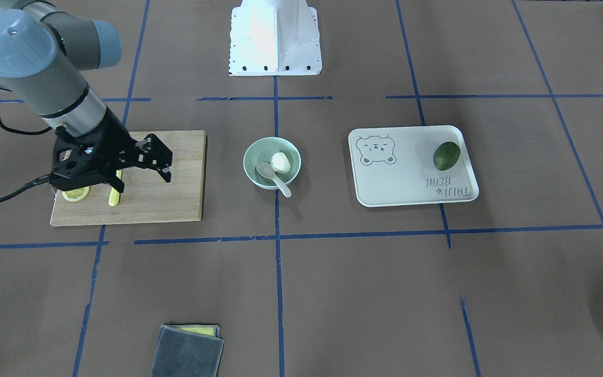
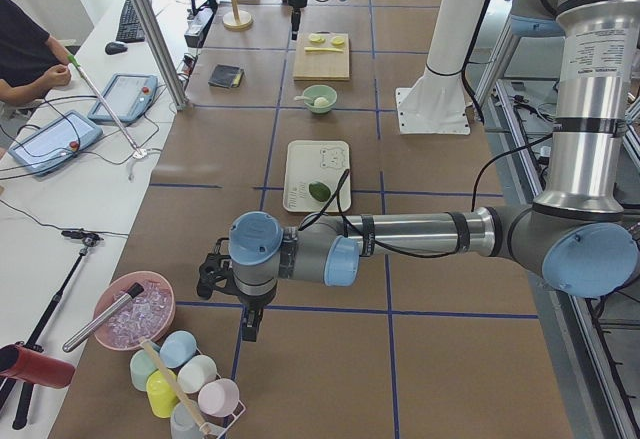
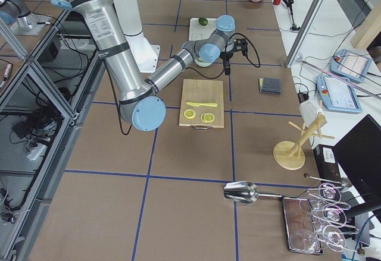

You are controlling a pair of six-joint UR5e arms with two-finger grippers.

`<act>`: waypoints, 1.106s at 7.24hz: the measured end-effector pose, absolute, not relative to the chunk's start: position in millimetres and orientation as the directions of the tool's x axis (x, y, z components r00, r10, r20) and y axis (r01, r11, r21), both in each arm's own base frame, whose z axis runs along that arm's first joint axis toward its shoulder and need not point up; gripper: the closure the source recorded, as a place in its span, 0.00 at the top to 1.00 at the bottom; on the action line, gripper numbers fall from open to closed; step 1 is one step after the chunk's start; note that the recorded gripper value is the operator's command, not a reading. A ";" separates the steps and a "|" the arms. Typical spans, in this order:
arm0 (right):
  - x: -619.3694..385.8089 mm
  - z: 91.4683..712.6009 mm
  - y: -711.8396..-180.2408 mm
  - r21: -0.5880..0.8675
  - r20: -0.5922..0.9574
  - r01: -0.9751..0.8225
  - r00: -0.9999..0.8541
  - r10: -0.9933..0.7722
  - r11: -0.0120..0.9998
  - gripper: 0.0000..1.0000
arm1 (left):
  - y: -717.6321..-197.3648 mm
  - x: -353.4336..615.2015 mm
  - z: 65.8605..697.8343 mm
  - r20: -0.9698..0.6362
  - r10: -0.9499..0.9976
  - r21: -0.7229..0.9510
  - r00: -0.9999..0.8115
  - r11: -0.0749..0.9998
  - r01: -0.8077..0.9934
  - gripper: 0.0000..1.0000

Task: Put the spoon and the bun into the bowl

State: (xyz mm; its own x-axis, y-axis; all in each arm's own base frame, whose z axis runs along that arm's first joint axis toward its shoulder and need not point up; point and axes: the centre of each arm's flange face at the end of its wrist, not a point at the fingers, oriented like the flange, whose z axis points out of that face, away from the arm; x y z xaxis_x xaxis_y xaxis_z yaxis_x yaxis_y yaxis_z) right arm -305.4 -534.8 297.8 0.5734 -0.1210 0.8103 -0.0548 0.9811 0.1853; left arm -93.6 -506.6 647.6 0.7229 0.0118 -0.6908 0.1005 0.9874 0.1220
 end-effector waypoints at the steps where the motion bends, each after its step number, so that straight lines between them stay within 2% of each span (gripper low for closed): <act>1: -273.9 323.8 -540.7 0.205 0.791 -0.027 0.593 -0.150 0.978 1.00 | -510.6 -78.2 636.1 -0.694 0.005 0.114 0.720 0.988 0.103 1.00; 4: -162.2 413.9 -554.7 0.256 0.716 0.047 0.663 -0.221 0.966 1.00 | -515.0 -49.1 618.7 -0.698 0.001 0.102 0.716 0.990 0.099 1.00; 8: -16.1 524.2 -547.2 0.203 0.665 0.142 0.706 -0.243 0.969 1.00 | -512.3 -47.2 620.2 -0.700 0.005 0.104 0.714 0.990 0.094 1.00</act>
State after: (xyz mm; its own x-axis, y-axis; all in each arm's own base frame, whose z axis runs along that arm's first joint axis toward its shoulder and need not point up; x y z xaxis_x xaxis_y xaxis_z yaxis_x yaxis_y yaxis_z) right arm -16.1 -547.2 524.2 0.7064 -0.2427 0.6649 0.1420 0.9689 0.2028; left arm -47.2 -512.3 620.2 0.7138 0.0052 -0.7004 0.0944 0.9901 0.1036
